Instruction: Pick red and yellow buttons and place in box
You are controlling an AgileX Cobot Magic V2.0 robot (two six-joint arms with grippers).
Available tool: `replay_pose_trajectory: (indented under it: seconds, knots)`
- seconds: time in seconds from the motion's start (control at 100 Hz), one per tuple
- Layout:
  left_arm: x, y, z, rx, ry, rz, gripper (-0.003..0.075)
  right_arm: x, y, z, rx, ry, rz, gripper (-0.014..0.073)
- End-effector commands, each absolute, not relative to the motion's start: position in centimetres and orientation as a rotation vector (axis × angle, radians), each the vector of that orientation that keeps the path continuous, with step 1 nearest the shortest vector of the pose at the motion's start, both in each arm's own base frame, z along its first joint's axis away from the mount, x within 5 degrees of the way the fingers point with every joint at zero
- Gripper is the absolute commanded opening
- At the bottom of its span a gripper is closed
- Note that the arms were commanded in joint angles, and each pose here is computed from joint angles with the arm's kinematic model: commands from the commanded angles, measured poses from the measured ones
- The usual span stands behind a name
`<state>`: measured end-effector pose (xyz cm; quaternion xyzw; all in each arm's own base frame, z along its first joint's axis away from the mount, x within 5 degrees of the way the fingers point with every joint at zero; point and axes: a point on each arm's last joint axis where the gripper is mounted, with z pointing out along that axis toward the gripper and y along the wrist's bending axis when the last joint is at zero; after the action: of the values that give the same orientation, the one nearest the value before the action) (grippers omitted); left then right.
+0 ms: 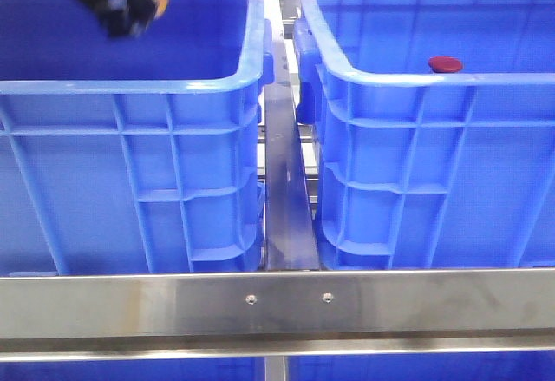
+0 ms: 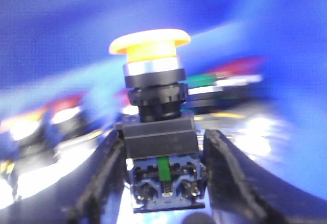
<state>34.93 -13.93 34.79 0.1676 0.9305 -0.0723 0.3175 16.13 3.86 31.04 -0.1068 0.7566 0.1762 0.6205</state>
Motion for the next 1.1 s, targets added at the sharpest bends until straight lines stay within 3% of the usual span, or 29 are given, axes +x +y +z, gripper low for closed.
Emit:
replay_pose_trajectory:
  seconds: [0.0,0.21,0.7,1.09]
  knots:
    - [32.6,-14.6,39.3,0.514,2.274,-0.287,0.0187,16.0,4.0,32.1,-0.230,1.696,0.439,-0.0062]
    - [30.2,-16.2,41.3,0.687,2.173,-0.467,0.0187,16.0,4.0,32.1,-0.230,1.696,0.439,-0.0062]
    - [25.7,-21.6,41.0,1.132,2.067,-0.664,0.0187,16.0,4.0,32.1,-0.230,1.696,0.439,-0.0062]
    - [23.5,-22.2,40.6,1.348,2.079,-0.808,0.0187,16.0,4.0,32.1,-0.230,1.696,0.439,-0.0062]
